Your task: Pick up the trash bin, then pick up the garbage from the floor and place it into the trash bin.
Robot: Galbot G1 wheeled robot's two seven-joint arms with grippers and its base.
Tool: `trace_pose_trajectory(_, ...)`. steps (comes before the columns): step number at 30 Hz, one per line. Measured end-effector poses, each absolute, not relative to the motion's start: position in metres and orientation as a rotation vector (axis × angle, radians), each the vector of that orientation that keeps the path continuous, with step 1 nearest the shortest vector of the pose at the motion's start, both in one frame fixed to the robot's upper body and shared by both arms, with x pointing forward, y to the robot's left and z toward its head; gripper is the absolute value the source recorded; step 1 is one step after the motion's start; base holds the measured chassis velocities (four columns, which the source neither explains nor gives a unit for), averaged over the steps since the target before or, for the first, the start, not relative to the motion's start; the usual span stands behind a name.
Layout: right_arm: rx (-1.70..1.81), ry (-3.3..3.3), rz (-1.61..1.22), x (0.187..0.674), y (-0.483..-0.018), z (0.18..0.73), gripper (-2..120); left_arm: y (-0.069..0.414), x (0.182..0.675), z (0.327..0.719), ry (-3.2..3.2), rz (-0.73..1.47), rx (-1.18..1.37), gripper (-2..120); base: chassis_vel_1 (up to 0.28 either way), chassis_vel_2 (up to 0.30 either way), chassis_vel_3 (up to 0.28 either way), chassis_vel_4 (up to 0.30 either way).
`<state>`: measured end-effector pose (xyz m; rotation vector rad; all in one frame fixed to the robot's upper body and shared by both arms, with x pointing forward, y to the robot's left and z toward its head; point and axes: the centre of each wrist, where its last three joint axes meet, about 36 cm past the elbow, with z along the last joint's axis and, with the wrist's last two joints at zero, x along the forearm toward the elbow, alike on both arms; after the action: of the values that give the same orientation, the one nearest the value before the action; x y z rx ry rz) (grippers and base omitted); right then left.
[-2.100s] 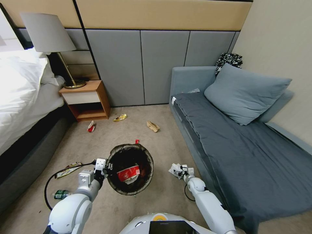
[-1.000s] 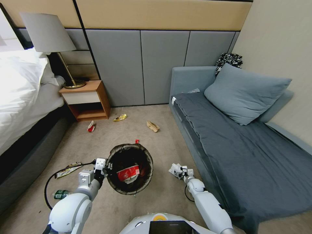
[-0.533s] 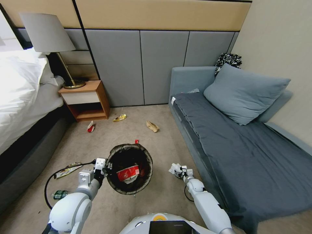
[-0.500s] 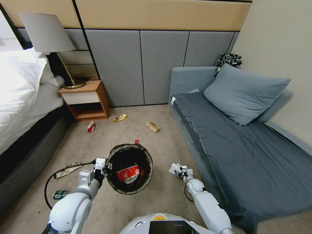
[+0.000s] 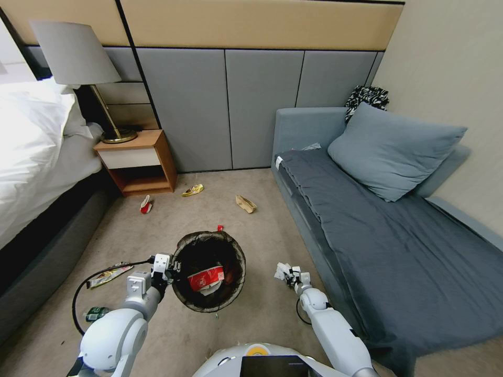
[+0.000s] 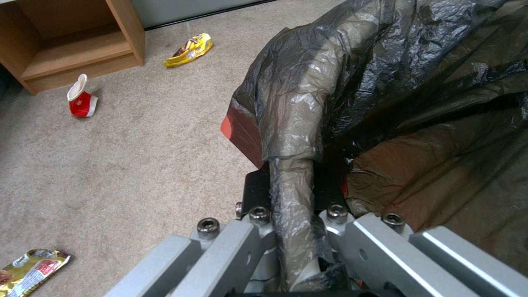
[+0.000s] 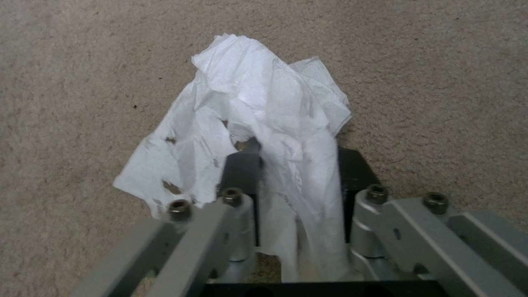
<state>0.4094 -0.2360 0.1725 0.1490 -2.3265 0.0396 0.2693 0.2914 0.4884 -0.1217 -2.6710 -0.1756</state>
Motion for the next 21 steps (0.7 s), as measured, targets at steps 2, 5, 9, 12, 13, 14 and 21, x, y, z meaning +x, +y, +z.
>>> trace_pose_trajectory(2, 0.149, -2.327, 0.040, 0.409, -0.236, 0.172, 8, 0.291, 0.270, 0.488, -2.672, -0.174, -0.122, 1, 0.000, 0.000, 0.000, 0.000)
trace_pose_trajectory(5, 0.151, -2.327, 0.043, 0.409, -0.236, 0.172, 0, 0.291, 0.270, 0.488, -2.671, -0.173, -0.122, 1, 0.000, 0.000, 0.000, 0.000)
trace_pose_trajectory(9, 0.154, -2.331, 0.050, 0.408, -0.235, 0.173, 0, 0.291, 0.270, 0.488, -2.671, -0.171, -0.122, 1, 0.000, 0.000, 0.000, 0.000)
trace_pose_trajectory(12, 0.162, -2.344, 0.065, 0.405, -0.234, 0.177, 0, 0.291, 0.270, 0.487, -2.670, -0.170, -0.122, 1, 0.000, 0.000, 0.000, 0.000)
trace_pose_trajectory(13, 0.165, -2.349, 0.068, 0.404, -0.233, 0.179, 0, 0.291, 0.270, 0.487, -2.670, -0.170, -0.123, 1, 0.000, 0.000, 0.000, 0.000)
trace_pose_trajectory(14, 0.169, -2.360, 0.075, 0.404, -0.233, 0.183, 0, 0.291, 0.269, 0.487, -2.670, -0.170, -0.123, 1, 0.000, 0.000, 0.000, 0.000)
trace_pose_trajectory(21, 0.195, -2.464, 0.102, 0.408, -0.235, 0.220, 0, 0.290, 0.269, 0.488, -2.671, -0.169, -0.124, 1, 0.000, 0.000, 0.000, 0.000)
